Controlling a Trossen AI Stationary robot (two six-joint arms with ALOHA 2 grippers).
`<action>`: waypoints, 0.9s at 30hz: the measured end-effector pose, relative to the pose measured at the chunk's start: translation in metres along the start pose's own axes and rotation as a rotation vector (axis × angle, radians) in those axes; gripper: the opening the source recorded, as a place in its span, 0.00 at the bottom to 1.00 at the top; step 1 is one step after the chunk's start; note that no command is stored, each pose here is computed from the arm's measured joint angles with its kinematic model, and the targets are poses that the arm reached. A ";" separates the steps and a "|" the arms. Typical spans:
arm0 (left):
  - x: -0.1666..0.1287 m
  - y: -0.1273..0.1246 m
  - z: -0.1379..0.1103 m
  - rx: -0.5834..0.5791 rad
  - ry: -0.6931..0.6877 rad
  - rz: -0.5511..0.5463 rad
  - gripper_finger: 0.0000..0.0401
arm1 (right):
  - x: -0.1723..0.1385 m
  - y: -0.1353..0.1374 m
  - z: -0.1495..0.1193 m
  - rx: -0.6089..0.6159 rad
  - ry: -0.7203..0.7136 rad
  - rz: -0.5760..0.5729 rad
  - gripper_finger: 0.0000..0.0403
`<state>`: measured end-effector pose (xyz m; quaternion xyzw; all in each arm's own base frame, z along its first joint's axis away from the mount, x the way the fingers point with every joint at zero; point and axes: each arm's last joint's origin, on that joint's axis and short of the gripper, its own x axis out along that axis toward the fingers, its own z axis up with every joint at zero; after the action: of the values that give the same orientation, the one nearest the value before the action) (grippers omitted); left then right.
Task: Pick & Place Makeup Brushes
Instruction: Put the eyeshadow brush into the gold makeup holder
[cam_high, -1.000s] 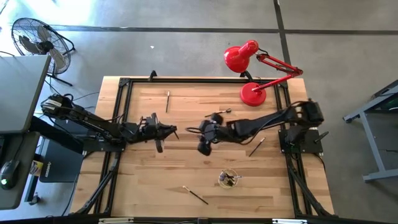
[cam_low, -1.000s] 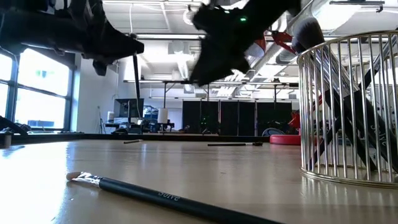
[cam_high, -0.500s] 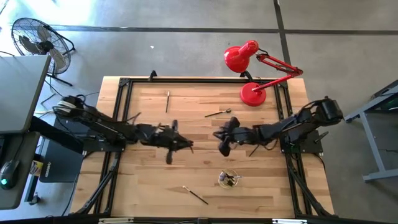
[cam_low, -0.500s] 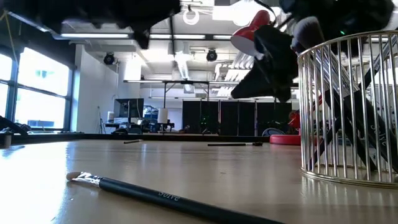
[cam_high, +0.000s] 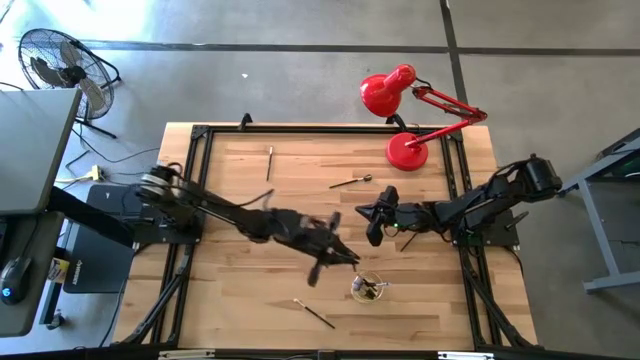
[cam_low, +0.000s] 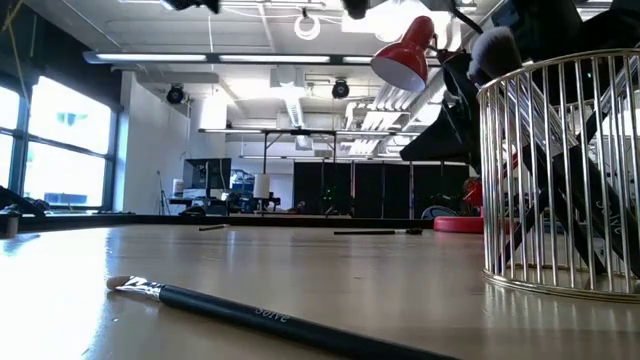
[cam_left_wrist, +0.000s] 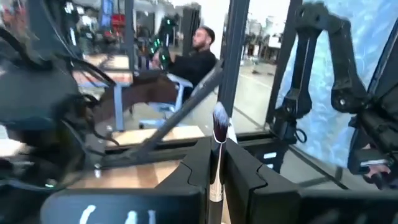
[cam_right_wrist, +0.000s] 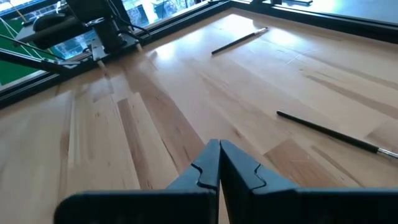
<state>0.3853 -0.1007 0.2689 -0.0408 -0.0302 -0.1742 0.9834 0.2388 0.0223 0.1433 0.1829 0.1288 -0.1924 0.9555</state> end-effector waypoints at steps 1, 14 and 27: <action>0.007 0.001 -0.002 -0.007 0.012 -0.001 0.04 | 0.000 0.000 0.000 0.000 -0.001 0.000 0.01; 0.045 -0.001 -0.039 -0.057 0.056 -0.050 0.04 | -0.001 -0.006 -0.011 -0.052 0.102 -0.037 0.00; 0.051 0.001 -0.076 -0.066 0.144 -0.022 0.04 | -0.003 -0.015 -0.019 -0.087 0.147 -0.173 0.00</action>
<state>0.4373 -0.1239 0.1968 -0.0602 0.0458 -0.1883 0.9792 0.2265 0.0182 0.1224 0.1431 0.2222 -0.2543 0.9303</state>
